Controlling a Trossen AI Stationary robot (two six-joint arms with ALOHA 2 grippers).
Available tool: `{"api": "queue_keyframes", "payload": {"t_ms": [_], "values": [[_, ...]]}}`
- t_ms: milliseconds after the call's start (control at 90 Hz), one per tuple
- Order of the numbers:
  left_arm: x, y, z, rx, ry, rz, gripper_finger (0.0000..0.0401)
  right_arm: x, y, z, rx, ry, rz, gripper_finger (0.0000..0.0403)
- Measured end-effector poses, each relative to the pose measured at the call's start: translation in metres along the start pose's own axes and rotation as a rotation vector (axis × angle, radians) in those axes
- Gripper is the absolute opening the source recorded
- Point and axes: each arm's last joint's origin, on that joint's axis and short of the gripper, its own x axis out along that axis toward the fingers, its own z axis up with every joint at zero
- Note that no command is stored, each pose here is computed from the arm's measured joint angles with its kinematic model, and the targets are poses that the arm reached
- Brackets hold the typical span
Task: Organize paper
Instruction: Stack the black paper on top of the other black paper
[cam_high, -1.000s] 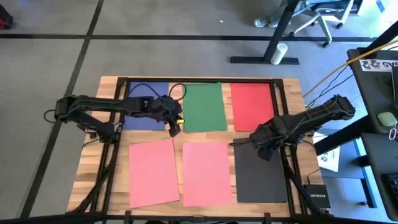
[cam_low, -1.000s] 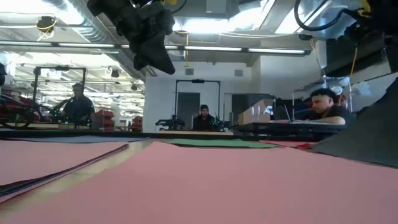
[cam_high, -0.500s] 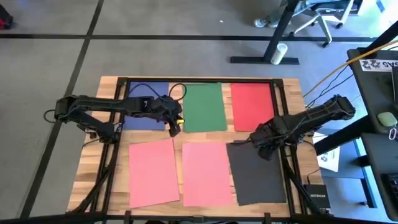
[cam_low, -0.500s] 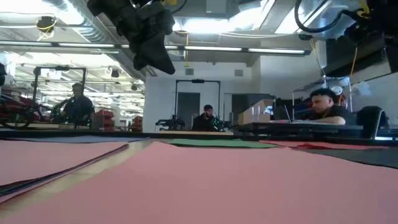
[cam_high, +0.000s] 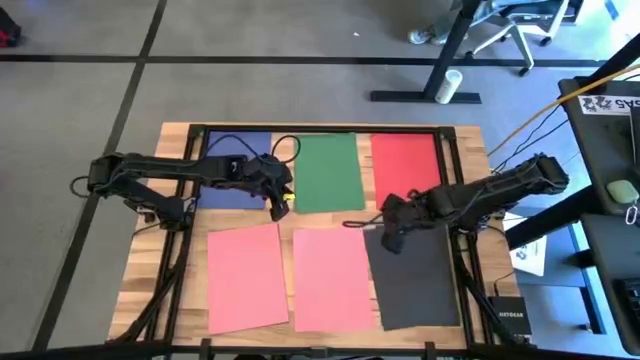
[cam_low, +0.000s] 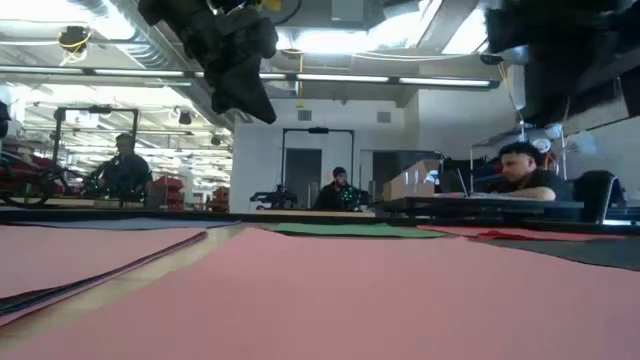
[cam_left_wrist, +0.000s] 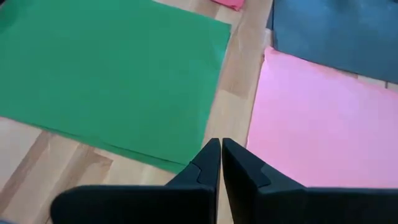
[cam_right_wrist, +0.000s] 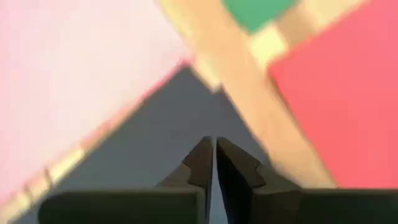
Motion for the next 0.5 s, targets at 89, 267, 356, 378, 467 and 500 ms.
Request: {"api": "queue_keyframes", "payload": {"t_ms": [89,267,356,378,467,500], "values": [[0.0,0.0,0.0,0.0,0.003,0.001,0.0,0.016,0.004,0.012,-0.009,-0.006,0.011,0.0003],[0.0,0.002,-0.004,-0.004,0.042,0.034,0.0,0.048,0.01,0.024,-0.042,0.063,0.017,0.0],[0.0,0.003,-0.006,-0.013,0.051,0.061,0.0,0.062,0.01,0.024,-0.05,0.114,-0.002,0.0],[0.0,0.003,-0.006,-0.013,0.054,0.065,0.0,0.066,0.01,0.023,-0.052,0.124,0.0,0.0],[0.0,0.003,-0.007,-0.014,0.063,0.069,0.0,0.08,0.012,0.021,-0.05,0.133,0.066,0.0],[0.0,0.003,-0.007,-0.016,0.064,0.07,0.0,0.086,0.012,0.018,-0.05,0.148,0.089,0.0]]}}
